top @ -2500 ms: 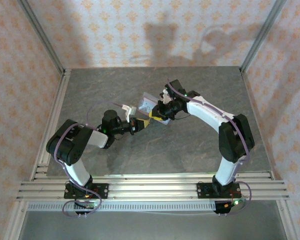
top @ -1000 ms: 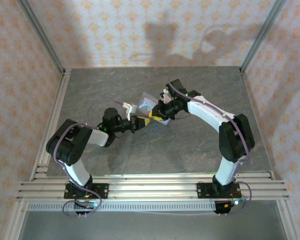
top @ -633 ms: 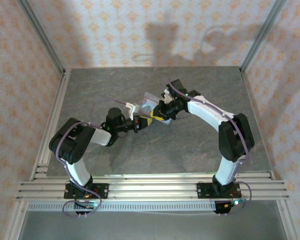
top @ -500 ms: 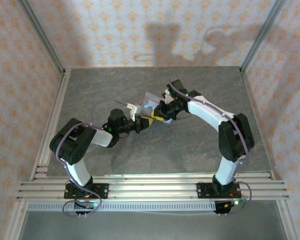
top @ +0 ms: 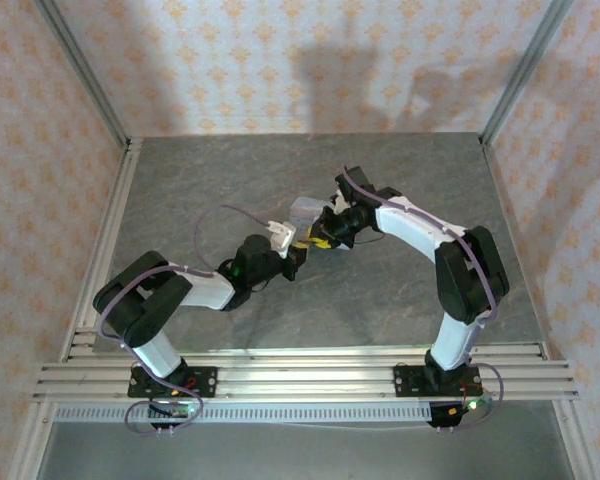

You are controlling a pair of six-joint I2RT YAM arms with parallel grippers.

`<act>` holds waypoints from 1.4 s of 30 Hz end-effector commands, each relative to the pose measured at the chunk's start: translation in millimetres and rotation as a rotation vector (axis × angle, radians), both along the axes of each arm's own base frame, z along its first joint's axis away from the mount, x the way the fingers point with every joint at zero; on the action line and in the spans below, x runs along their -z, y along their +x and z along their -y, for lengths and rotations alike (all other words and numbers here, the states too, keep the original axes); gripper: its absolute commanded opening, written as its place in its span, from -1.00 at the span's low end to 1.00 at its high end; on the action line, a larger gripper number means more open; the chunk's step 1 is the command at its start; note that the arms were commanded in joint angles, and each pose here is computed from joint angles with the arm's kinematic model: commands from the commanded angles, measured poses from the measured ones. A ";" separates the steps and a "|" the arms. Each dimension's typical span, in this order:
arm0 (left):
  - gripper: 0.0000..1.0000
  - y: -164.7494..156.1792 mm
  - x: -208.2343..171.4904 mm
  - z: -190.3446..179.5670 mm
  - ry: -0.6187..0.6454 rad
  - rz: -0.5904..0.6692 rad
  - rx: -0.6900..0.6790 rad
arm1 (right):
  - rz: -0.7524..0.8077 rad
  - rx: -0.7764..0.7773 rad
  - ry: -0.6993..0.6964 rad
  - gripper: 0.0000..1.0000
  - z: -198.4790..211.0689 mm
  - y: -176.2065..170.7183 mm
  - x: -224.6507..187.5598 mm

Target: Unlock the padlock with the key

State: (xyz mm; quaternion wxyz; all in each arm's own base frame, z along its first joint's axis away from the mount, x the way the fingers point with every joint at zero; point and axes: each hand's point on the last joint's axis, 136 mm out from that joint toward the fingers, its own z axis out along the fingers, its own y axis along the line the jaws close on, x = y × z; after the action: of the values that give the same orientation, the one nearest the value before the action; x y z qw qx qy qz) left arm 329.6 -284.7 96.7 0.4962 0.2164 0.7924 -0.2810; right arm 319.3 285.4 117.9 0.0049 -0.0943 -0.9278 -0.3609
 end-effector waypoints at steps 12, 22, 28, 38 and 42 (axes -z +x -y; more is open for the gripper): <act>-1.00 -42.0 2.0 36.0 0.361 0.275 0.031 | 0.013 -0.112 0.133 -1.00 -27.8 -13.8 -40.4; -1.00 -53.8 13.9 46.2 0.551 0.390 -0.002 | -0.031 -0.130 0.115 -1.00 -23.8 -17.8 -32.3; -1.00 -44.7 7.8 39.5 0.319 0.249 0.011 | -0.012 -0.135 0.079 -1.00 -16.7 -21.1 -21.0; -0.48 -32.6 -5.4 26.6 -0.095 0.050 0.105 | 0.000 -0.150 0.084 -1.00 -17.3 -20.9 -22.0; -0.39 -29.1 -4.6 22.0 -0.135 0.025 0.105 | -0.001 -0.144 0.086 -1.00 -16.6 -19.3 -22.0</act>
State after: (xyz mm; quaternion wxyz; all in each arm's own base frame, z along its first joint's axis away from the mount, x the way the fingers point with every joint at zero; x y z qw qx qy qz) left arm 307.7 -296.7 87.5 0.5099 0.2351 0.7746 -0.2910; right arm 296.4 291.2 122.8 0.0432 -0.0503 -0.9277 -0.3675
